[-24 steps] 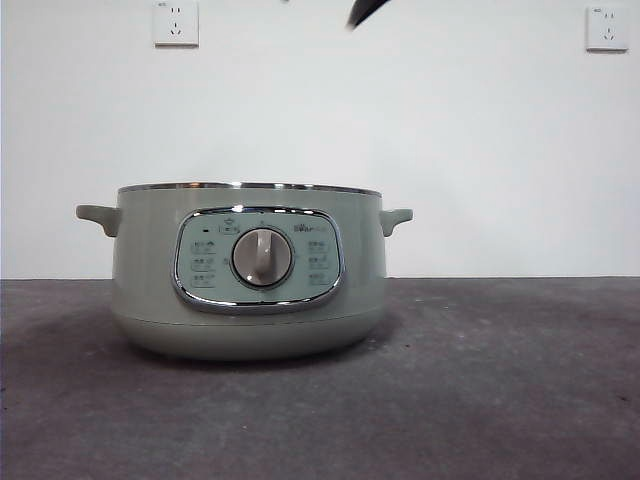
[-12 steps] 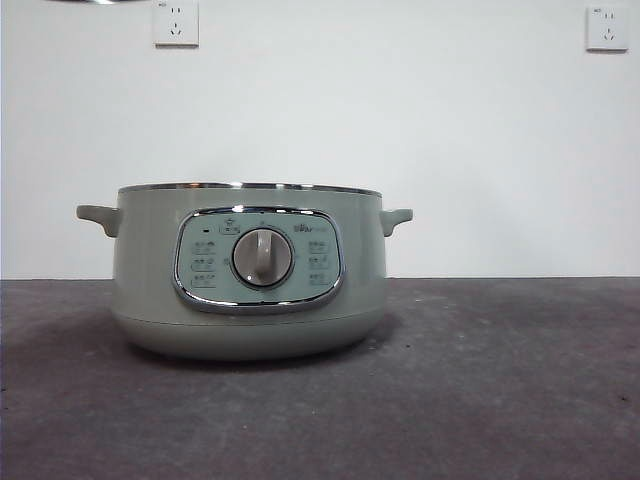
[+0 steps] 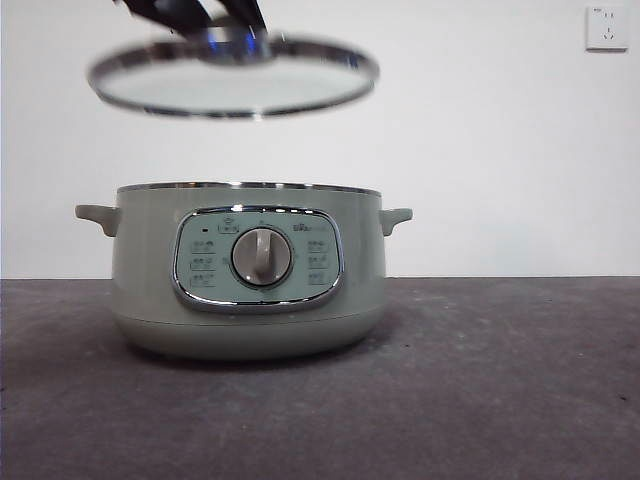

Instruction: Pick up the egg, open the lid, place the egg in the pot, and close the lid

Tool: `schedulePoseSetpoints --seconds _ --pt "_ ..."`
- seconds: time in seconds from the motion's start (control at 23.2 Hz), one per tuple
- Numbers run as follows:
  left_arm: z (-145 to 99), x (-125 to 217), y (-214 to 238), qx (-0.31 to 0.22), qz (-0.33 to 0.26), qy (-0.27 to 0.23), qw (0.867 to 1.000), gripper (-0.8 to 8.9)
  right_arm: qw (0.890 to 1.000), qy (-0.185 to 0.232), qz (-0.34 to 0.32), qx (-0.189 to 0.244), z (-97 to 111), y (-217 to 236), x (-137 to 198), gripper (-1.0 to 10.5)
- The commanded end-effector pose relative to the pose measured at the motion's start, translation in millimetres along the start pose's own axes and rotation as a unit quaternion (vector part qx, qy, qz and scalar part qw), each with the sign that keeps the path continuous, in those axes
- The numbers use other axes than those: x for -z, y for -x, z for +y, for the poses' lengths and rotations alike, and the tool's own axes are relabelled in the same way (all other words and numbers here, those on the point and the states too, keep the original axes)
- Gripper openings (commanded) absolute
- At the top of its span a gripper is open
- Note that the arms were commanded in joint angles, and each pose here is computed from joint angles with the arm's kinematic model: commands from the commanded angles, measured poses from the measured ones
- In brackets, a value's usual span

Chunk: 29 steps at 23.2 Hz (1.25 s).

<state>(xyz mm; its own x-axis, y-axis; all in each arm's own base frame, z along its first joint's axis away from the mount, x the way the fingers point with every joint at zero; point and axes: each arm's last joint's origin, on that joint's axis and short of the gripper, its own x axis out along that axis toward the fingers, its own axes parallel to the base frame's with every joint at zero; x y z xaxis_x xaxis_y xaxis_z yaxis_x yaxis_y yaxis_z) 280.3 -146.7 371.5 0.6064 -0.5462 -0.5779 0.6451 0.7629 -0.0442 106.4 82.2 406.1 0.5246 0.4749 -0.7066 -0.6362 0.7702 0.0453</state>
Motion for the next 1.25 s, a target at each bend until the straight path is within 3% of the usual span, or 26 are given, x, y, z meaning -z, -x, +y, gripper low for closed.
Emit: schedulePoseSetpoints --seconds 0.04,0.52,1.25 --pt "4.6 -0.9 -21.6 -0.003 -0.002 -0.007 1.000 -0.07 0.999 -0.026 -0.014 0.015 0.1 9.7 15.7 3.4" --pt "16.1 11.1 -74.0 -0.016 0.031 0.000 0.999 -0.08 0.998 -0.043 -0.017 0.052 -0.6 35.2 46.4 3.4" --pt "14.9 22.8 -74.4 -0.008 0.089 0.006 0.996 -0.08 0.997 -0.042 -0.019 0.059 -1.0 35.2 46.1 3.4"
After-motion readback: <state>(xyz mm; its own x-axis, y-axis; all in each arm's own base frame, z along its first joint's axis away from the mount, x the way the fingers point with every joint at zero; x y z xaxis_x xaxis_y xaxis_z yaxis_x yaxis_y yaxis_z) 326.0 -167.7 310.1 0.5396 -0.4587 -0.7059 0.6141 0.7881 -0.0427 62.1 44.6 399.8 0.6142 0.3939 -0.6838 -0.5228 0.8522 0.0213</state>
